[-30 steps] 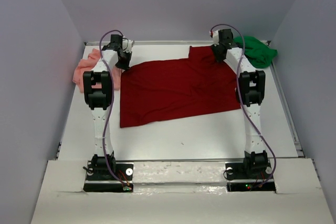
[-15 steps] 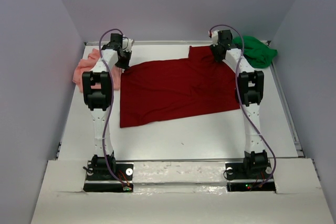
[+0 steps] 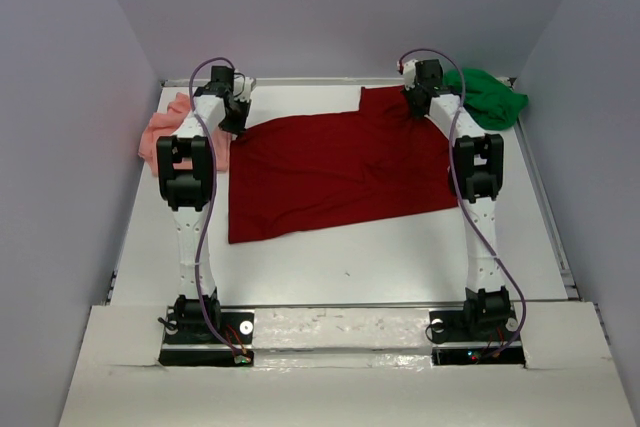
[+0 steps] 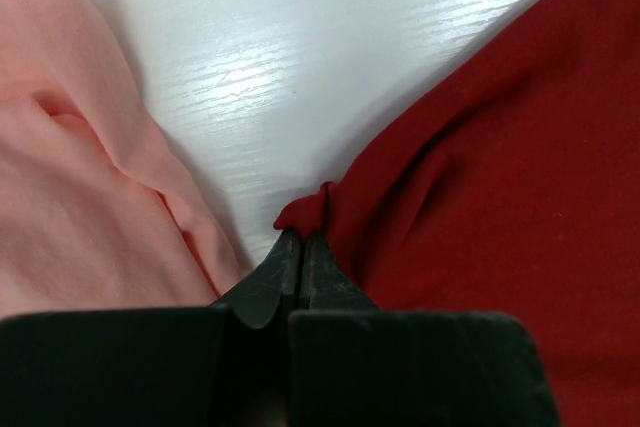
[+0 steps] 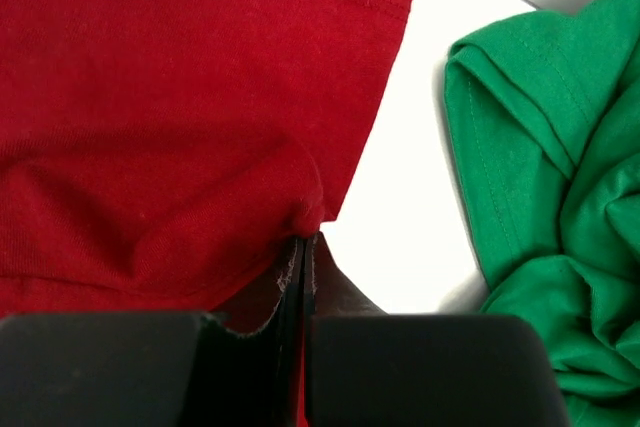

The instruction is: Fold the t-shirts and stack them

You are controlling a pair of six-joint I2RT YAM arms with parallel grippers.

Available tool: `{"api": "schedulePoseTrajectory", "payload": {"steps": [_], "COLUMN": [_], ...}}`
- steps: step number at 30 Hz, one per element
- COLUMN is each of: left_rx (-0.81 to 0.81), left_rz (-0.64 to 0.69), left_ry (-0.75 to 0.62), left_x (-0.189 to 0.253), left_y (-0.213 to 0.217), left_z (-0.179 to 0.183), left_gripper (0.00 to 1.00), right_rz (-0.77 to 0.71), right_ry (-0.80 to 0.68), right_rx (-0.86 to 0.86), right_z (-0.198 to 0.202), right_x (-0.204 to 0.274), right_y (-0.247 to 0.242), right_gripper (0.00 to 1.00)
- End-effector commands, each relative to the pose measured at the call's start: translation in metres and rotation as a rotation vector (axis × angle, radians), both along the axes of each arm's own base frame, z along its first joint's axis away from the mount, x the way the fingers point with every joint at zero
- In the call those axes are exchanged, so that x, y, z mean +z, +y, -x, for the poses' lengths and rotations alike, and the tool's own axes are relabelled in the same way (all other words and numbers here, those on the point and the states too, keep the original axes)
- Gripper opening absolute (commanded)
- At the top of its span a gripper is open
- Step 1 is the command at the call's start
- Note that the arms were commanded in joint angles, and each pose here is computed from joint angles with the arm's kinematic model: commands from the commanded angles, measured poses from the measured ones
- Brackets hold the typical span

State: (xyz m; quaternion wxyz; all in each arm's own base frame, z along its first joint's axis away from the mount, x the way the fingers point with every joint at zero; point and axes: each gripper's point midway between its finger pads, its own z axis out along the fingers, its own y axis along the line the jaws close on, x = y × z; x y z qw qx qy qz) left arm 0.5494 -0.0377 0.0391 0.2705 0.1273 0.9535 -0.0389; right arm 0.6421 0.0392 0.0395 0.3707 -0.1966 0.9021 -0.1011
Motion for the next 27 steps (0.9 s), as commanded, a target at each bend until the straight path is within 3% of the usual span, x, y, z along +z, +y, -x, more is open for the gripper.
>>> {"api": "schedulePoseTrajectory", "payload": {"steps": [1,8,17,27], "left_rx": [-0.002,-0.035,-0.061,-0.079], "left_rz": [-0.004,0.07,0.058,0.071], "left_ry": [-0.08,-0.151,-0.241,-0.266], "left_x": [0.046,0.077,0.127,0.15], "left_y": [-0.001,-0.016,-0.019,-0.022], "left_z": [-0.002,-0.007,-0.022,-0.014], "left_gripper": [0.0,0.0,0.0,0.0], "right_rz": [0.005,0.027,0.051,0.077], "right_ry": [-0.027,-0.043,-0.106,-0.151], "right_rx": [0.006,-0.001,0.008,0.011], "right_z": [0.004,0.012,0.011,0.017], "right_x": [0.03,0.051,0.09,0.124], "right_y": [-0.008,-0.013,-0.017,-0.021], "right_gripper": [0.0,0.0,0.0,0.0]}}
